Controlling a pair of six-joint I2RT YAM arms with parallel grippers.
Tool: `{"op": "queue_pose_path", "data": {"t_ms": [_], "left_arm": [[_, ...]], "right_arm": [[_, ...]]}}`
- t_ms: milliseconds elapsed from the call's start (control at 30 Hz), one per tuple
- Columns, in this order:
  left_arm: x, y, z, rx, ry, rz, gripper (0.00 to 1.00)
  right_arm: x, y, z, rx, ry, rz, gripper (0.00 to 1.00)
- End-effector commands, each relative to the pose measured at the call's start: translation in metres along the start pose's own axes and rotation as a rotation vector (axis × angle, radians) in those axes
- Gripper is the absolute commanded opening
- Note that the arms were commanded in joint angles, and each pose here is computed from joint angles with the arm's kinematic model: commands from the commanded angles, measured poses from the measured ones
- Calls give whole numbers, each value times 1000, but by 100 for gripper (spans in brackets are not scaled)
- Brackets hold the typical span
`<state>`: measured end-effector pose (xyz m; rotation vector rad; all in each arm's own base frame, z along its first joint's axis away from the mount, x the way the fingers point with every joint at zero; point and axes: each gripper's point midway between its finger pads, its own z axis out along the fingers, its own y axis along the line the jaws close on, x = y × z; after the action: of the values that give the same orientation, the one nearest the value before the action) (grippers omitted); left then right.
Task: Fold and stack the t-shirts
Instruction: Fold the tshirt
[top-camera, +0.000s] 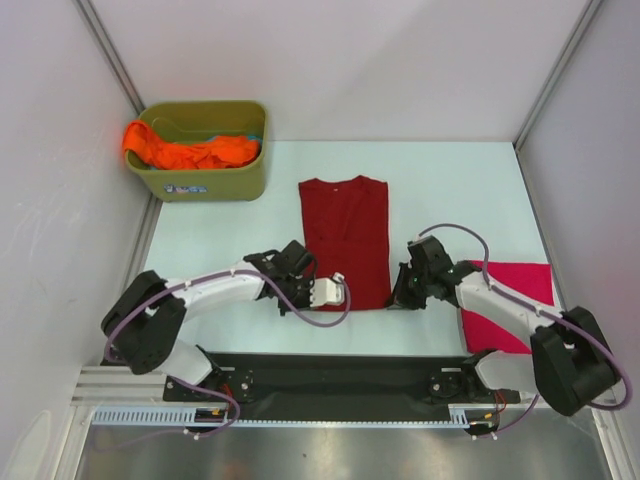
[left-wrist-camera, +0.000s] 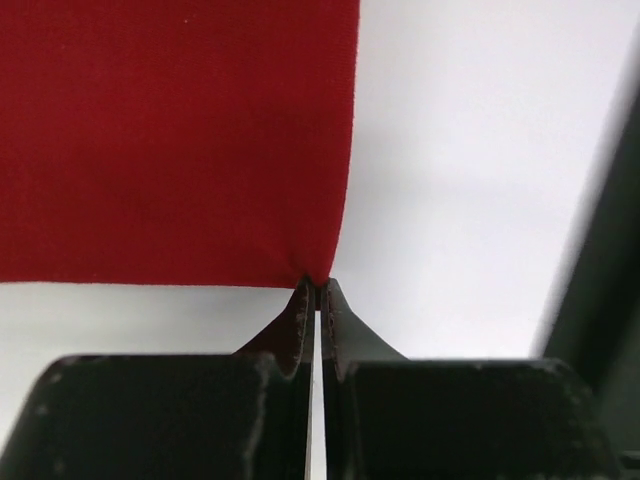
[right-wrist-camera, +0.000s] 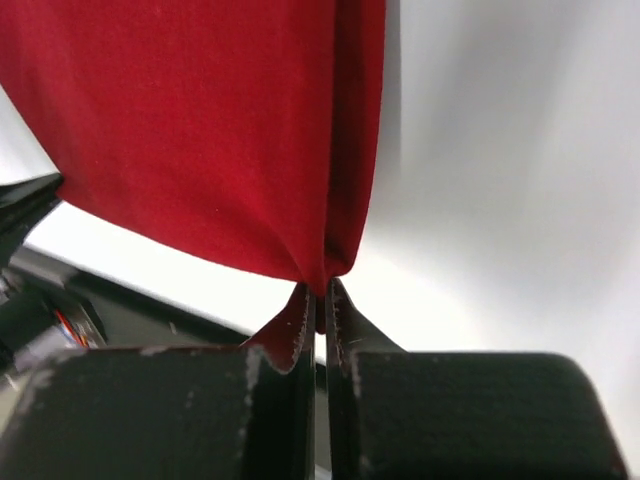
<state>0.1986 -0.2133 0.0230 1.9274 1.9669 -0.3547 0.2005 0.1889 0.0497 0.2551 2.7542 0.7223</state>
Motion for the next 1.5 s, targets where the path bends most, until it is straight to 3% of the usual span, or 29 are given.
{"op": "queue_pose_path", "data": {"t_ms": [0,267,400,533,633,667,800,933,1200,1467], "left_arm": [[11,-52,-17,133,30,-49,0],[-7,-75,-89,160,-33,-83,0],[-13,-75,-111,165,-90,-115,0],[-21,-20,-114,65,-112,-179,0],[-40,41,-129,-26,-160,-225,0],[-32,46,-121,-14,-134,-258,0],[-46,119,-132,-115,-163,-326,0],[-32,176,-118,-166,-118,-431,0],[-36,260,-109,-332,-106,-479,0],[-21,285,-73,-349,-51,-531,0]], "right_arm": [[40,-13,-20,60,95,7,0],[69,17,-80,9,153,-8,0],[48,42,-100,-30,103,-40,0],[7,55,-90,-54,100,-68,0],[-61,67,-91,-60,-17,-93,0],[-62,63,-82,-43,5,-104,0],[-131,67,-63,-17,-79,-118,0],[-193,73,-42,-21,-165,-109,0],[-255,56,-7,18,-214,-32,0],[-264,40,16,36,-200,10,0]]}}
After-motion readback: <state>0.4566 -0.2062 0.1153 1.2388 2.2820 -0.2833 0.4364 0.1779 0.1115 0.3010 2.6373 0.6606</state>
